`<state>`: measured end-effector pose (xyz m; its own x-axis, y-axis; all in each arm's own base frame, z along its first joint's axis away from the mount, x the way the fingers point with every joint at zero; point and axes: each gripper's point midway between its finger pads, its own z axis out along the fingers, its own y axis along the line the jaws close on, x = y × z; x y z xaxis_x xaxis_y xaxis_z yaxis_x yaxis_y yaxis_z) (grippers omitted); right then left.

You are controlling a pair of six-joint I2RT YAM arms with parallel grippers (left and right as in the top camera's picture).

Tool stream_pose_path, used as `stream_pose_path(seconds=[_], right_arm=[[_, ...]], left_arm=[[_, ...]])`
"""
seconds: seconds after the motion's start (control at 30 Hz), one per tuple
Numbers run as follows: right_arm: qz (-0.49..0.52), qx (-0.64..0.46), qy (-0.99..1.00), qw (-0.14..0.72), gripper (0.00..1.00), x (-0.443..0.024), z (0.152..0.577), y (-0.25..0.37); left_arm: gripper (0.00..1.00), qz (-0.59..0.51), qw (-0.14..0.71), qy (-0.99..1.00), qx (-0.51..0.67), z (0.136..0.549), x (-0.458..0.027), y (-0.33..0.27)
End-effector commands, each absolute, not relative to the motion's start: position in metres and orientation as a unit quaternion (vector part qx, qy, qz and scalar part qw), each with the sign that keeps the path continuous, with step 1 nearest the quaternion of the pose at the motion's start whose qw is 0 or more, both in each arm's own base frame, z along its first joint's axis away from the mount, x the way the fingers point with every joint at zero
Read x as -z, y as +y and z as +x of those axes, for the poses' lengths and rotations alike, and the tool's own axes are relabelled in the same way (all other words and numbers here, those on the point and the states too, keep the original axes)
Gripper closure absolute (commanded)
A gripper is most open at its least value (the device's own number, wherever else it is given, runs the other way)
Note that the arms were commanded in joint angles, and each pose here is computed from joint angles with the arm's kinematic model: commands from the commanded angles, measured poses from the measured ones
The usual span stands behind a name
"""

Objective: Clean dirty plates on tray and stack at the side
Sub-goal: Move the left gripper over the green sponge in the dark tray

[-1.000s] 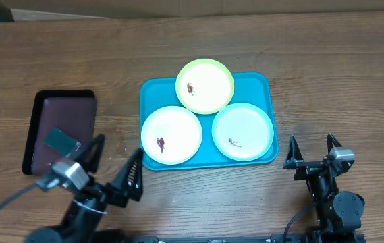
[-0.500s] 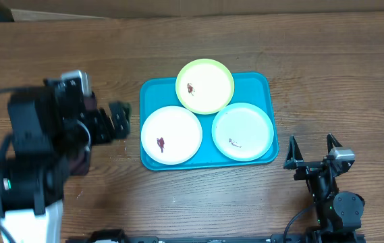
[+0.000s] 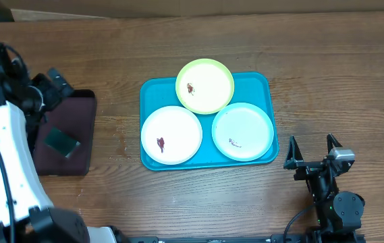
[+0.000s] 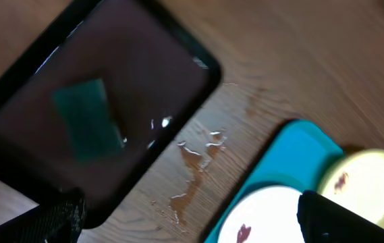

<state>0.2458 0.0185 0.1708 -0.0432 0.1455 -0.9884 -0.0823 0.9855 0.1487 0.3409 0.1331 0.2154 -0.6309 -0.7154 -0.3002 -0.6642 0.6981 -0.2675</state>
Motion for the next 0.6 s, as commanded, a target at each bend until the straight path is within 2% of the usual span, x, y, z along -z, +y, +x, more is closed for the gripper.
stream_pose_path(seconds=[0.0,0.2,0.37,0.57], right_arm=[[0.026,-0.081,0.715,0.694,0.0,-0.17,0.246,0.017],[0.026,-0.081,0.715,0.694,0.0,-0.17,0.246,0.017],[0.026,-0.081,0.715,0.694,0.0,-0.17,0.246,0.017],[0.026,-0.081,0.715,0.694,0.0,-0.17,0.246,0.017]], left_arm=[[0.0,-0.417,0.171,0.891,0.049,0.341,-0.201,0.149],[0.0,-0.453,0.085,0.887,-0.027,0.33,-0.147,0.177],[0.0,-0.5,0.018,0.866,-0.027,0.323,-0.107,0.18],[0.0,-0.515,-0.026,0.856,-0.029,0.311,-0.081,0.192]])
